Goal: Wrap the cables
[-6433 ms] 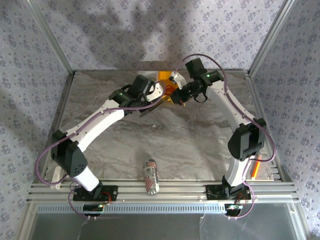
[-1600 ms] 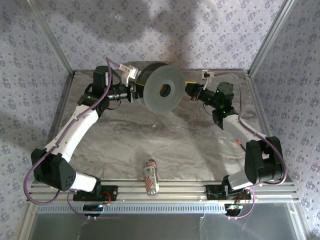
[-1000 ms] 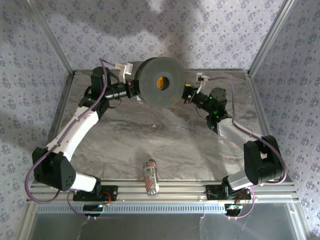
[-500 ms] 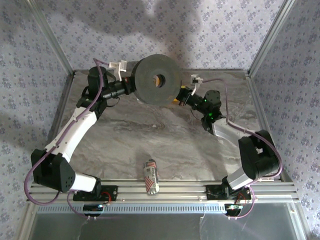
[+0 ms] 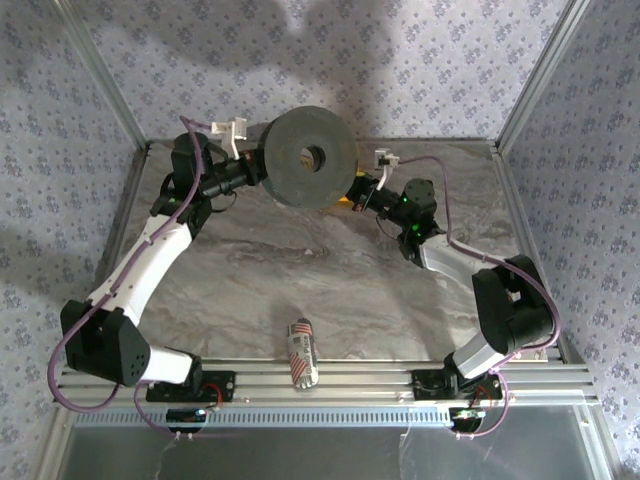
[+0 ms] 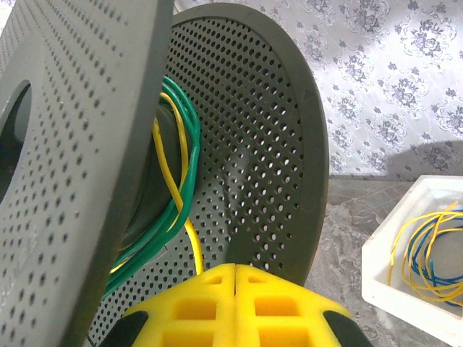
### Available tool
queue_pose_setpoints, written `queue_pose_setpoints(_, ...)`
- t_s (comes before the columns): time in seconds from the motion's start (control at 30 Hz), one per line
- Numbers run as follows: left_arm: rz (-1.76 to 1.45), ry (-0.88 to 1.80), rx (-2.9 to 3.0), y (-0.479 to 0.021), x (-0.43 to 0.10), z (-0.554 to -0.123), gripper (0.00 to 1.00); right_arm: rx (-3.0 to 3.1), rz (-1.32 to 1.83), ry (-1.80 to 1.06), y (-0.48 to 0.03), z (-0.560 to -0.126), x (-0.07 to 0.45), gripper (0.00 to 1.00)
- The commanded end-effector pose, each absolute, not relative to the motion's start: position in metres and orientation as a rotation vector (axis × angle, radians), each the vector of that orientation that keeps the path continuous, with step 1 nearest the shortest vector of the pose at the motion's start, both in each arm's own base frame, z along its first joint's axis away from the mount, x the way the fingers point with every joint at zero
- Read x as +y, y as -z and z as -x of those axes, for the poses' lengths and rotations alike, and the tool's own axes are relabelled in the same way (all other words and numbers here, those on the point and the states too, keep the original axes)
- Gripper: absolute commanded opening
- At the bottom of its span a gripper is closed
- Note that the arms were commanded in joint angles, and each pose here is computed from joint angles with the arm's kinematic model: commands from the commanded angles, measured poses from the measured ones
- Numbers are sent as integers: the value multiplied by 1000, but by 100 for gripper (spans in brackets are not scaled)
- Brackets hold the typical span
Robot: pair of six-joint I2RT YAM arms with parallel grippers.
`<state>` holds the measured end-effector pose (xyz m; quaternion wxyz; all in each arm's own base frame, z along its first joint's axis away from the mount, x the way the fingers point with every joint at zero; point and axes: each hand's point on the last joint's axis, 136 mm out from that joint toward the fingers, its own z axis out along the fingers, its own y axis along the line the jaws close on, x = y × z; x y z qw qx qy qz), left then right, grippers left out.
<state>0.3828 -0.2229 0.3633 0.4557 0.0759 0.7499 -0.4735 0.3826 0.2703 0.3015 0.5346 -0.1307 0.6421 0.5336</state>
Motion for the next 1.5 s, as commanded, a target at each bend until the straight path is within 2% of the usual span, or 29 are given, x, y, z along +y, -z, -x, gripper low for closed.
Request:
queue_pose_setpoints(0.0, -156, 978, 1603, -422, -202, -400, 0, 1485, 583, -1417, -313, -330, 313, 0)
queue_pose_setpoints(0.4, -190, 980, 1614, -421, -205, -396, 0, 1552, 527, -1298, -310, -340, 286, 1)
queue_pose_setpoints(0.47, -196, 981, 1620, -419, -206, -396, 0, 1574, 521, -1267, -310, -340, 277, 7)
queue_pose_setpoints(0.6, -213, 991, 1623, -418, -208, -395, 0, 1622, 509, -1180, -308, -341, 260, 13)
queue_pose_setpoints(0.8, -236, 1017, 1631, -416, -214, -395, 0, 1657, 469, -1066, -312, -340, 228, 35)
queue_pose_setpoints(1.07, -269, 1022, 1647, -410, -218, -394, 0, 1668, 408, -980, -320, -337, 186, 39)
queue_pose_setpoints(1.13, -304, 1035, 1653, -407, -222, -392, 0, 1676, 400, -972, -320, -336, 178, 44)
queue_pose_setpoints(1.23, -466, 1098, 1649, -400, -242, -375, 0, 1671, 402, -998, -323, -333, 170, 61)
queue_pose_setpoints(1.37, -736, 1195, 1684, -372, -274, -341, 0, 1653, 459, -1066, -330, -323, 173, 97)
queue_pose_setpoints(1.47, -850, 1241, 1710, -354, -291, -323, 0, 1656, 482, -1083, -330, -321, 176, 100)
